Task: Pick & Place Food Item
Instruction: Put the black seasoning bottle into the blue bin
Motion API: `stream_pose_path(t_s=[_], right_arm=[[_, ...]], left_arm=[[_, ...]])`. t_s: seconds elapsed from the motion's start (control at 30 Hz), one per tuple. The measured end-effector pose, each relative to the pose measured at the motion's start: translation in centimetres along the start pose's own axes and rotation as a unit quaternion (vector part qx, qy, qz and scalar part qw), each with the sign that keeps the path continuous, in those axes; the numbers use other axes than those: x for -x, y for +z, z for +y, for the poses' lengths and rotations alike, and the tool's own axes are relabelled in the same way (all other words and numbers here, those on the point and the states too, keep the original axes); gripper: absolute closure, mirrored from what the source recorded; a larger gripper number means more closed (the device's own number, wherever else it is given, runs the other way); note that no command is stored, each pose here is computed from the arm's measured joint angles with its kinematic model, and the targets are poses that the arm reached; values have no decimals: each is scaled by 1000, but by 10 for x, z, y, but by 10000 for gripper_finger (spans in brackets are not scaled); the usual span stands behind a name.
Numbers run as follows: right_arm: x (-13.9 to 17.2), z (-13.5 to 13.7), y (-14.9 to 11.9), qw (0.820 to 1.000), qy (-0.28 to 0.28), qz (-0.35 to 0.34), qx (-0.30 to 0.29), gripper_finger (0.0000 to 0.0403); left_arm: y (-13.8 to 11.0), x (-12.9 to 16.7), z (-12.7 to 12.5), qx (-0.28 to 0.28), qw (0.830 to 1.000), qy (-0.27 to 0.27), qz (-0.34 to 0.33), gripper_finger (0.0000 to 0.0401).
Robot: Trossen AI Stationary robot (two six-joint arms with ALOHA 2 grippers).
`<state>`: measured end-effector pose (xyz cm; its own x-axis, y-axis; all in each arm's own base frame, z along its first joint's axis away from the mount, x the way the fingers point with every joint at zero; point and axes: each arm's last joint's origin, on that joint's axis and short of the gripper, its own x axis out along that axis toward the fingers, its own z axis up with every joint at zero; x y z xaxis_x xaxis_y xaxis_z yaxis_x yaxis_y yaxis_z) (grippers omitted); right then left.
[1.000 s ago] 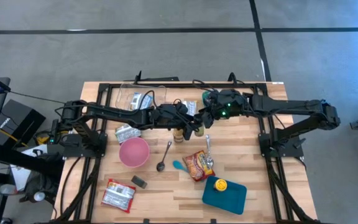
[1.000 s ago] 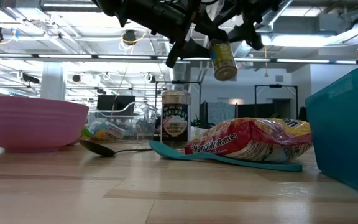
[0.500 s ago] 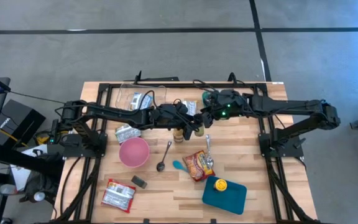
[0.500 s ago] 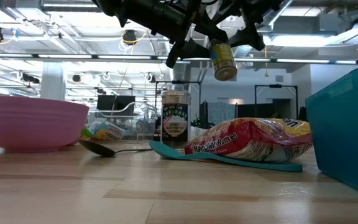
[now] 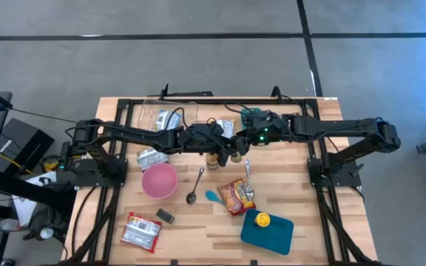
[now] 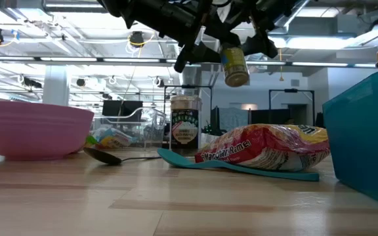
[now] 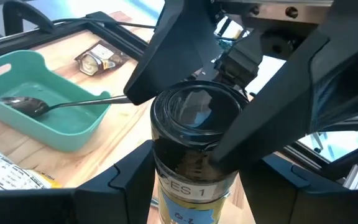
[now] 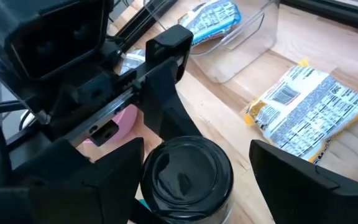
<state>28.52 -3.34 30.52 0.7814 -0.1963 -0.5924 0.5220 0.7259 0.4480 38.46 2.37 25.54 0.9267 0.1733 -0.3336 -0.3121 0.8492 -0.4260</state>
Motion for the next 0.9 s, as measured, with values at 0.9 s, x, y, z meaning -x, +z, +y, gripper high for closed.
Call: stream_pose_path(t_s=[0.9], right_arm=[[0,-1,-2,1000,-5,9,-21,204]], left_arm=[[1,0,2,0,1000,2,-1,206]])
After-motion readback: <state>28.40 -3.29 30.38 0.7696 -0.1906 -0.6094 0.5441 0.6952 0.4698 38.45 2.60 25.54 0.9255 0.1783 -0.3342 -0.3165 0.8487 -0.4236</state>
